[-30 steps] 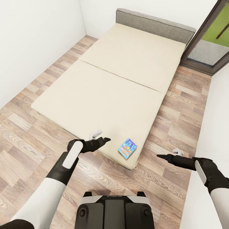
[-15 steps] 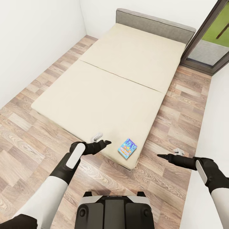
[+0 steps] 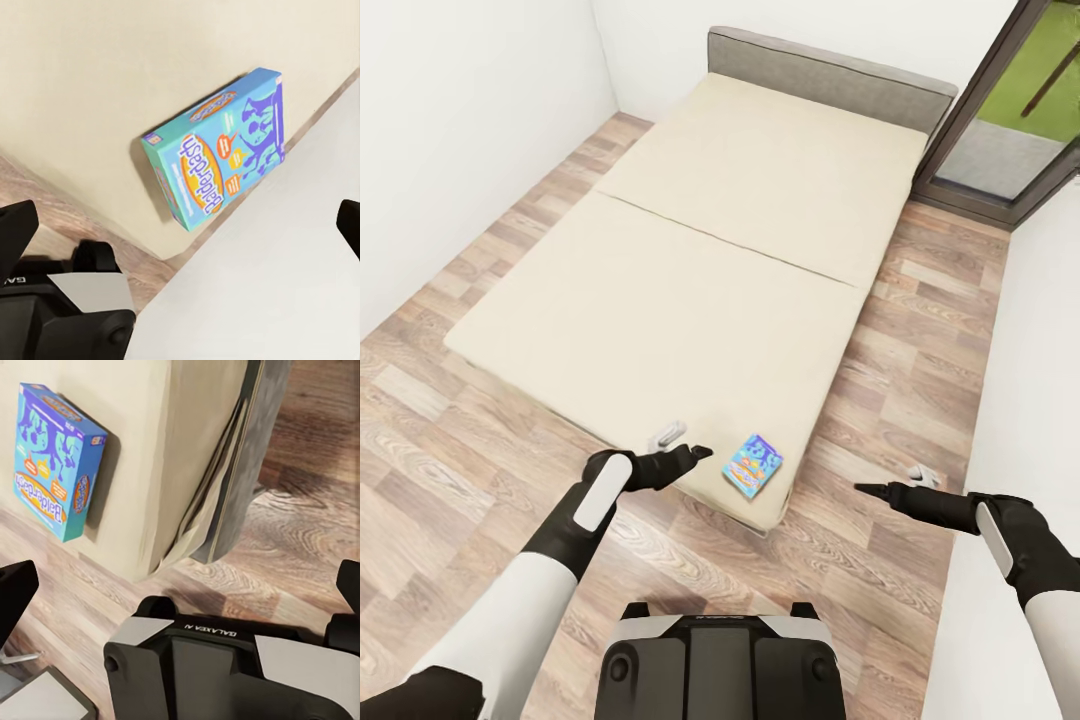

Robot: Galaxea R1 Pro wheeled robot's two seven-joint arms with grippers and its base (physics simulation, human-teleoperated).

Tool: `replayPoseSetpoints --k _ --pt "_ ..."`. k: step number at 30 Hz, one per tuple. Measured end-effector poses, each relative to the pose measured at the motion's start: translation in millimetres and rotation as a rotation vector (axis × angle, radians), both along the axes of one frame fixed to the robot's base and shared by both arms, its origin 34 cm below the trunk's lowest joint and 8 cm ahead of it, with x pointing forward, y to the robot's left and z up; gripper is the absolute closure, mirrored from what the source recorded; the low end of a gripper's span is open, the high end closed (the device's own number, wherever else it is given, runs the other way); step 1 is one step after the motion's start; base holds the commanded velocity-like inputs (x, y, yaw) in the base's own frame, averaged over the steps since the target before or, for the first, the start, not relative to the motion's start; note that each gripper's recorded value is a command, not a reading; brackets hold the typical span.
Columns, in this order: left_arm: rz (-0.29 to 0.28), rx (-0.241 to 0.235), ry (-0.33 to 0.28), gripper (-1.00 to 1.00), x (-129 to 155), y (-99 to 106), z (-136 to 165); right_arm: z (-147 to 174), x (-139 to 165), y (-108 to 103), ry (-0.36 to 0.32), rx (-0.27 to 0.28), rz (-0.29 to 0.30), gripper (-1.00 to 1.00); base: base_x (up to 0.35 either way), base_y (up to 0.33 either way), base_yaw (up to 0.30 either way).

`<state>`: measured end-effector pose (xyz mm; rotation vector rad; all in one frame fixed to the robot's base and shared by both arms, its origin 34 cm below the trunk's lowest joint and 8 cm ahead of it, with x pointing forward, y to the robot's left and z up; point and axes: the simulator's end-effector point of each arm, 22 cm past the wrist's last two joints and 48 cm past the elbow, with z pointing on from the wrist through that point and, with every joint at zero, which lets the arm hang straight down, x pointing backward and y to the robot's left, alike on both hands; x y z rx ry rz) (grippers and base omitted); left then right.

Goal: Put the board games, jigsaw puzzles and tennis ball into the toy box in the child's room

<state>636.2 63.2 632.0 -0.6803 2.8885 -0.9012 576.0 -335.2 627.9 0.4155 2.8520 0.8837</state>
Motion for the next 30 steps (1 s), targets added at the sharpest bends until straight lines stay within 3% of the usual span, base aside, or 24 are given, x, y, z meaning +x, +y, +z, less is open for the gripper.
replayPoseSetpoints --k 18,30 --pt "0.019 0.006 -0.025 -1.0 7 1 0 -1 -3 1 0.004 0.0 0.001 -1.0 0.0 0.006 -0.022" --pt "-0.022 0.013 -0.041 -1.0 3 -9 1 -1 -3 1 0.005 0.0 0.001 -1.0 0.0 0.19 -0.02"
